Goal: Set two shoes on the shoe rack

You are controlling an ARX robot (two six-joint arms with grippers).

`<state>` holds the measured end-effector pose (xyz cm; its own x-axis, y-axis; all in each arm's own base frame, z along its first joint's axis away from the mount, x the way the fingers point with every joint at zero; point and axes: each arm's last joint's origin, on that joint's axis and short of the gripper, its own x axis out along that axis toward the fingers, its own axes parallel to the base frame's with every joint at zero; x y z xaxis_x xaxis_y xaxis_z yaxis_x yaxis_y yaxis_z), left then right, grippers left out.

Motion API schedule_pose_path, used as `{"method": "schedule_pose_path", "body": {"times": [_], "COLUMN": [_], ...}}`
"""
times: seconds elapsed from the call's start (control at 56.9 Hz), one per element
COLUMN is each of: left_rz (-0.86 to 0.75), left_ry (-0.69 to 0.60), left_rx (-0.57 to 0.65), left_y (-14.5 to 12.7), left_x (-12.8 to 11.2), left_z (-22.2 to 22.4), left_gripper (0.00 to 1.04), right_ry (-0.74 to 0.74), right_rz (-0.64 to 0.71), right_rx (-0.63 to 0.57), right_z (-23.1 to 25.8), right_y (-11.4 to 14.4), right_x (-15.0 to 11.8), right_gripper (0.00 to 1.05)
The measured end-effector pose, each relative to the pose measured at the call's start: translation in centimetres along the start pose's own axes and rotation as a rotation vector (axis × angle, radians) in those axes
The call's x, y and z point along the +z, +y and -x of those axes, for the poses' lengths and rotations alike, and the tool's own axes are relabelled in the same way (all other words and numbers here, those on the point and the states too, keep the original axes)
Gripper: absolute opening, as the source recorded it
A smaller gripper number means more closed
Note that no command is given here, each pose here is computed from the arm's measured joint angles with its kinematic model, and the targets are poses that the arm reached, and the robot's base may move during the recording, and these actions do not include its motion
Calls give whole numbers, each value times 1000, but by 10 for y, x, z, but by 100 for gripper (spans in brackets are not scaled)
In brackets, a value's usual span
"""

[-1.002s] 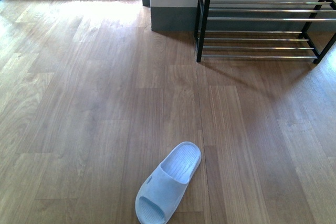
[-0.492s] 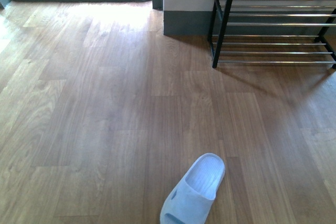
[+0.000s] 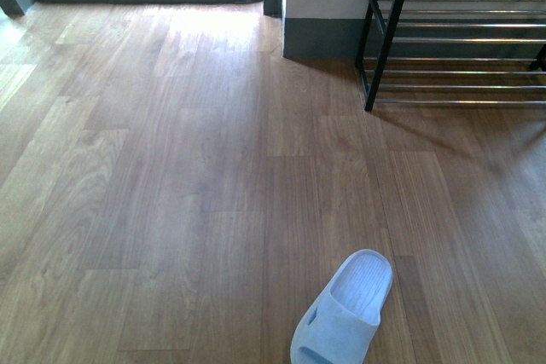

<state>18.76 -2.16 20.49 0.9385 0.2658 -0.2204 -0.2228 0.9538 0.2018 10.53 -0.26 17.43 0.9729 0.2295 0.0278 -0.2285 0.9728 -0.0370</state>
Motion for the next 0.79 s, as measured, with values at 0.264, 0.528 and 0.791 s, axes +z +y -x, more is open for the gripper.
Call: {"method": "schedule_pose_path", "body": {"times": [0.264,0.528,0.791], "left_rz": [0,-1,0], "left_ry": [0,0,0], "left_rx": [1,1,0], "left_y": [0,0,0], "left_x": [0,0,0], "left_z": [0,0,0], "left_gripper": [2,2,2], "right_ry": [333,774,866], "right_rz": [325,409,461], "right_rx": [66,535,666], "right_z": [-126,-133,-137], "right_y": [-37,-3,7], "right_x": [-43,-167,-203], "right_gripper": [96,96,96]}}
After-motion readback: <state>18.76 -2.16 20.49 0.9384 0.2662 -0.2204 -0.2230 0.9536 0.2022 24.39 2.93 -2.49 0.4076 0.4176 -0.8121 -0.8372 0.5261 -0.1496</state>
